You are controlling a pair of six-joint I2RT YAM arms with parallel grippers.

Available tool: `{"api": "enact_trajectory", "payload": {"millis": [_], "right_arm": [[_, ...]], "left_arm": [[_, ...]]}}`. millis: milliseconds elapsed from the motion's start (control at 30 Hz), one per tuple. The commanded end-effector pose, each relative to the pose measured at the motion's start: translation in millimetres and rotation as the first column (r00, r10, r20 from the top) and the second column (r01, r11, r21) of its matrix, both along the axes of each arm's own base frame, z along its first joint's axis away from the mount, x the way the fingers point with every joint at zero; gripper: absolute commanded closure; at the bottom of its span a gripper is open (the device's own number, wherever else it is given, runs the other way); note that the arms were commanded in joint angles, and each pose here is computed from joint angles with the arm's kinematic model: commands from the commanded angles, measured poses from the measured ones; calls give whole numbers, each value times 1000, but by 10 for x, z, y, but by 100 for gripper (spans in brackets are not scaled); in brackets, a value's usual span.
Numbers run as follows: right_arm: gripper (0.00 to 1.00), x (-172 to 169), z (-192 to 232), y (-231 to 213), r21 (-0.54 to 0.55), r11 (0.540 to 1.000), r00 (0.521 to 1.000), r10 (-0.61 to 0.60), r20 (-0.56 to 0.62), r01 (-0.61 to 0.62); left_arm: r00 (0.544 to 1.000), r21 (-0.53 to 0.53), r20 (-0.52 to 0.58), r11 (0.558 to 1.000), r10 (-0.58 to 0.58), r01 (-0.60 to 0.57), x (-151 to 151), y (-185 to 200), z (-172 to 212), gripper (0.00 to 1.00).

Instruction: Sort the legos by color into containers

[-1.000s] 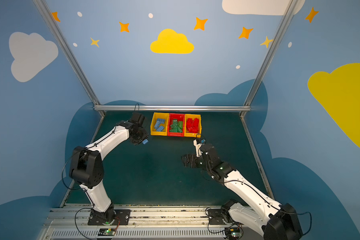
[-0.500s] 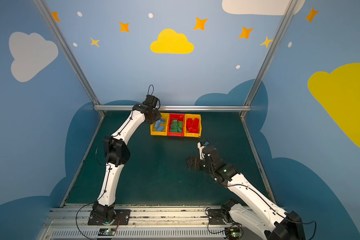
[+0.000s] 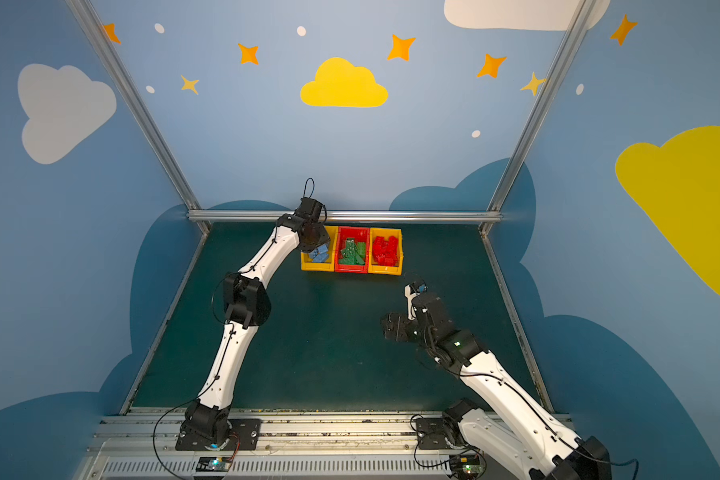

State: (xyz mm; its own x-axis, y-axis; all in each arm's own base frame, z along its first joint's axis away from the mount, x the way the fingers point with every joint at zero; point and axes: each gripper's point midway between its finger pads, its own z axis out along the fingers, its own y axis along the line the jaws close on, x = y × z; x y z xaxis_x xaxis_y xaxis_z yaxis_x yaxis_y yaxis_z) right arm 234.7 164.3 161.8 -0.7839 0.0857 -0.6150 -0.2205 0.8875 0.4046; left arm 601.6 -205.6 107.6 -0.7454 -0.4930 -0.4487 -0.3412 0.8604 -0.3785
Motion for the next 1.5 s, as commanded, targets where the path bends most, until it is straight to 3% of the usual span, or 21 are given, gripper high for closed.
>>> {"api": "enact_trajectory", "payload": {"millis": [0, 300, 433, 600, 800, 900, 967, 1067, 1200, 1267, 1367, 1467], "right_arm": [[7, -4, 184, -9, 25, 1000, 1000, -4, 27, 3], [7, -51, 247, -79, 15, 1000, 999, -12, 45, 11], [7, -62, 227, -246, -64, 997, 997, -45, 61, 49], [7, -80, 318, -614, -148, 972, 977, -166, 136, 185], [7, -164, 479, -957, -157, 941, 932, -256, 255, 301], [7, -218, 397, -1075, -162, 921, 922, -316, 222, 354], [7, -247, 242, -1148, -199, 900, 918, -359, 165, 388], [7, -250, 12, -1221, -248, 871, 906, -411, 100, 423], [7, -193, -244, -1222, -276, 864, 906, -415, 80, 421], [7, -117, -283, -1188, -275, 875, 917, -380, 120, 398], [7, -37, -255, -1235, -236, 862, 893, -418, 168, 448], [7, 60, -94, -1215, -234, 874, 893, -366, 262, 427]], "left_arm": [[998, -12, 64, 1000, -20, 21, 49, -79, 251, 29], [983, 155, 164, 986, -85, 60, -335, -147, 1024, 1], [977, 304, 189, 952, -102, 41, -728, 27, 1261, 0], [938, 470, 328, 881, -115, -56, -1530, 400, 1453, 0], [946, 538, 323, 826, -19, -166, -2565, 1259, 1096, 0], [940, 516, 340, 829, 36, -218, -2996, 1581, 933, 0], [933, 459, 353, 858, 62, -231, -3218, 1687, 808, 0], [921, 394, 380, 886, 83, -242, -3420, 1779, 671, 0], [907, 403, 415, 881, 67, -249, -3539, 1885, 583, 0], [896, 387, 440, 890, 53, -243, -3552, 1875, 548, 0], [878, 394, 479, 892, 5, -220, -3522, 1842, 500, 0], [850, 398, 526, 883, 2, -248, -3494, 1871, 576, 0]]}}
